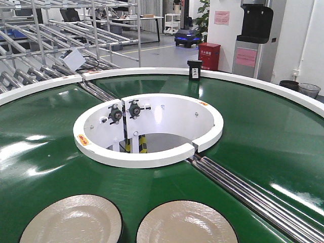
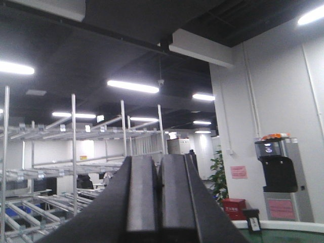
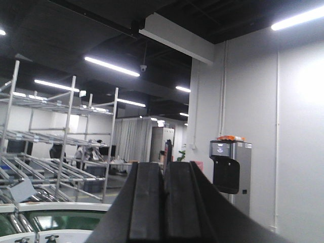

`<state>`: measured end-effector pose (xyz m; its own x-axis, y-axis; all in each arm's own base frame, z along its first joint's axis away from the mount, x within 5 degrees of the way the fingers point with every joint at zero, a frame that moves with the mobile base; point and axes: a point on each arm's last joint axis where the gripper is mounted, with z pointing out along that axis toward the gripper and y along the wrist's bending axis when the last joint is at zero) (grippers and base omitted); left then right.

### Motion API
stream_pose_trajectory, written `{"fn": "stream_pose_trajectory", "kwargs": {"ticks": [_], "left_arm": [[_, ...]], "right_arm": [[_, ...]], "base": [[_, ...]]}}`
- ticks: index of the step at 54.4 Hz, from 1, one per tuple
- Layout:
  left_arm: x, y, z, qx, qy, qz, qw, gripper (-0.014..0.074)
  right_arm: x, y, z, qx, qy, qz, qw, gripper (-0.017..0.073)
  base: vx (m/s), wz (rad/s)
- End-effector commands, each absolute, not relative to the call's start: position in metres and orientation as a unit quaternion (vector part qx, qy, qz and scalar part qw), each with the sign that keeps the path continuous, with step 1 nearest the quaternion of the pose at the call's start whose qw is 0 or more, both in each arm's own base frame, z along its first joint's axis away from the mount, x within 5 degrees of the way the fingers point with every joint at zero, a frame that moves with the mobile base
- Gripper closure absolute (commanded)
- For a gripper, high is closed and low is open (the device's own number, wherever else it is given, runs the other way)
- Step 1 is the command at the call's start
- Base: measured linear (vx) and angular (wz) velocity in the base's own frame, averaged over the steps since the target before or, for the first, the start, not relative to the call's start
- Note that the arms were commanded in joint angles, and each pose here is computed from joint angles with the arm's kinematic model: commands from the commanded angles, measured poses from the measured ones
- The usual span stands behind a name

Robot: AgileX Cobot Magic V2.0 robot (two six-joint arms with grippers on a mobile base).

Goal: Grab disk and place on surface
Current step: 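Raise both arms toward the two cream plates on the green conveyor, then lower both grippers to the rims of the two cream plates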

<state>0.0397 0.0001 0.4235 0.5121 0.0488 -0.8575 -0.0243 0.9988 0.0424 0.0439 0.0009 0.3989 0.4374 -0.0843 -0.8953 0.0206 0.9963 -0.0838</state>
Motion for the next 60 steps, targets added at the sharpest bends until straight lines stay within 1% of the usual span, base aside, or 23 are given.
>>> {"fn": "stream_pose_trajectory", "kwargs": {"ticks": [1,4,8,11,17,25,32,36,41,48,52,55,58,60], "left_arm": [[0.076,0.0,0.459,0.015,0.511,0.025,0.859,0.0598],[0.096,0.0,0.468,0.016,0.528,0.024,0.849,0.0598],[0.126,0.0,0.468,0.017,0.56,0.023,0.828,0.0598],[0.147,-0.001,0.46,0.018,0.586,0.023,0.81,0.0598],[0.174,-0.001,0.446,0.019,0.621,0.022,0.783,0.0596],[0.188,-0.001,0.438,0.019,0.639,0.02,0.769,0.0573],[0.188,-0.001,0.438,0.018,0.639,0.02,0.769,0.0514],[0.188,-0.001,0.438,0.018,0.639,0.02,0.769,0.046],[0.188,-0.001,0.437,0.019,0.643,0.019,0.765,0.0353],[0.188,-0.001,0.436,0.019,0.647,0.019,0.762,0.0163],[0.188,-0.001,0.436,0.019,0.646,0.019,0.763,0.0069],[0.189,-0.001,0.436,0.019,0.647,0.02,0.762,0.0008],[0.189,-0.001,0.435,0.019,0.648,0.02,0.761,-0.0027],[0.191,-0.001,0.434,0.019,0.65,0.02,0.76,-0.0037]], "right_arm": [[0.075,0.001,0.437,-0.036,0.541,-0.042,0.839,0.0566],[0.104,0.002,0.446,-0.037,0.563,-0.041,0.825,0.0566],[0.13,0.002,0.452,-0.038,0.578,-0.04,0.814,0.0566],[0.149,0.003,0.45,-0.037,0.596,-0.037,0.801,0.0566],[0.179,0.003,0.438,-0.038,0.63,-0.034,0.774,0.0566],[0.199,0.003,0.426,-0.034,0.66,-0.026,0.75,0.0559],[0.202,0.003,0.421,-0.03,0.674,-0.02,0.738,0.0508],[0.202,0.003,0.421,-0.029,0.677,-0.019,0.735,0.0451],[0.202,0.003,0.419,-0.028,0.683,-0.017,0.73,0.0325],[0.202,0.003,0.418,-0.028,0.689,-0.017,0.724,0.0085],[0.202,0.003,0.419,-0.028,0.686,-0.017,0.727,-0.0043],[0.202,0.003,0.419,-0.029,0.683,-0.018,0.73,-0.0118],[0.202,0.003,0.419,-0.029,0.684,-0.018,0.729,-0.0168],[0.202,0.003,0.419,-0.029,0.683,-0.018,0.729,-0.0169]], "base": [[0.0,0.01],[0.0,0.0],[0.0,0.0],[0.0,0.0],[0.0,0.0],[0.0,0.0],[0.0,0.0],[0.0,0.0],[0.0,0.0],[0.0,0.0],[0.0,0.0],[0.0,0.0],[0.0,0.0],[0.0,0.0]]}}
